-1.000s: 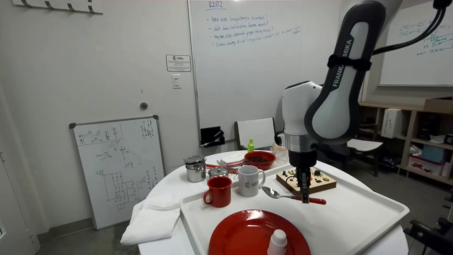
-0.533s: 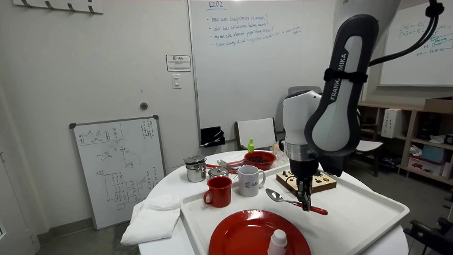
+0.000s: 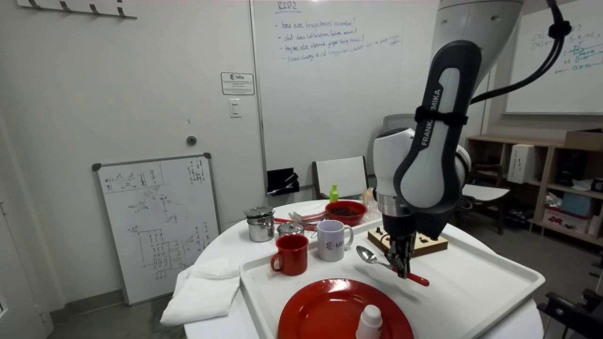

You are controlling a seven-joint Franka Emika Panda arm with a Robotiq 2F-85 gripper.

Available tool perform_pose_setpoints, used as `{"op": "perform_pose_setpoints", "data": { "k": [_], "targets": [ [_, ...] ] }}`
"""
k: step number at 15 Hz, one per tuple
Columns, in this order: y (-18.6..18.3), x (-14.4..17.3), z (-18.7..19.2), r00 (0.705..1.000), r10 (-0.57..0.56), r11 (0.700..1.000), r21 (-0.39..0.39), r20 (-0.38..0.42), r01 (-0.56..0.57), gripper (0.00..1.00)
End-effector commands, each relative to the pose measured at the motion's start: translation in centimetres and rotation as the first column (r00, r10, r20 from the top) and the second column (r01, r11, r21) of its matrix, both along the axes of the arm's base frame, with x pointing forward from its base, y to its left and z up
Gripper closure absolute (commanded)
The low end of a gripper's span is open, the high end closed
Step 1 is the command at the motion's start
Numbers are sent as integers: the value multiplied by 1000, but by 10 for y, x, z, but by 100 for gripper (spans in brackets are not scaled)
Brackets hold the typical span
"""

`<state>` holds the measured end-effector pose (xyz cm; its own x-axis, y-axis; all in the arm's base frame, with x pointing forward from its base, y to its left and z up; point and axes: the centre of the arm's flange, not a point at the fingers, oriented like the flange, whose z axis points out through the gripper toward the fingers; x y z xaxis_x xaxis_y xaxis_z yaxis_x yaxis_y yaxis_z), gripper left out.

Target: Turn the spoon to a vertical position

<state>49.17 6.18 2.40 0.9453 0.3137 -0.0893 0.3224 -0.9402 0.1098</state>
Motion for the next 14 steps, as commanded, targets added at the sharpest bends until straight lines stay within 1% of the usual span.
{"op": "perform_pose_setpoints", "data": {
  "k": [1,5,6,7,8,11,14],
  "targets": [
    [-5,11,-21,998,-60,998,21,1,60,88],
    [-10,13,-38,995,-96,994,43,-25,97,88],
    [-11,13,-40,994,-102,993,49,-28,103,57],
    [-11,13,-41,994,-108,993,52,-29,110,56],
    [-11,14,-39,993,-114,992,56,-23,115,49],
    [-11,14,-31,992,-122,990,64,-11,122,28],
    [-6,5,-14,994,-108,992,64,7,108,7]
  ]
}}
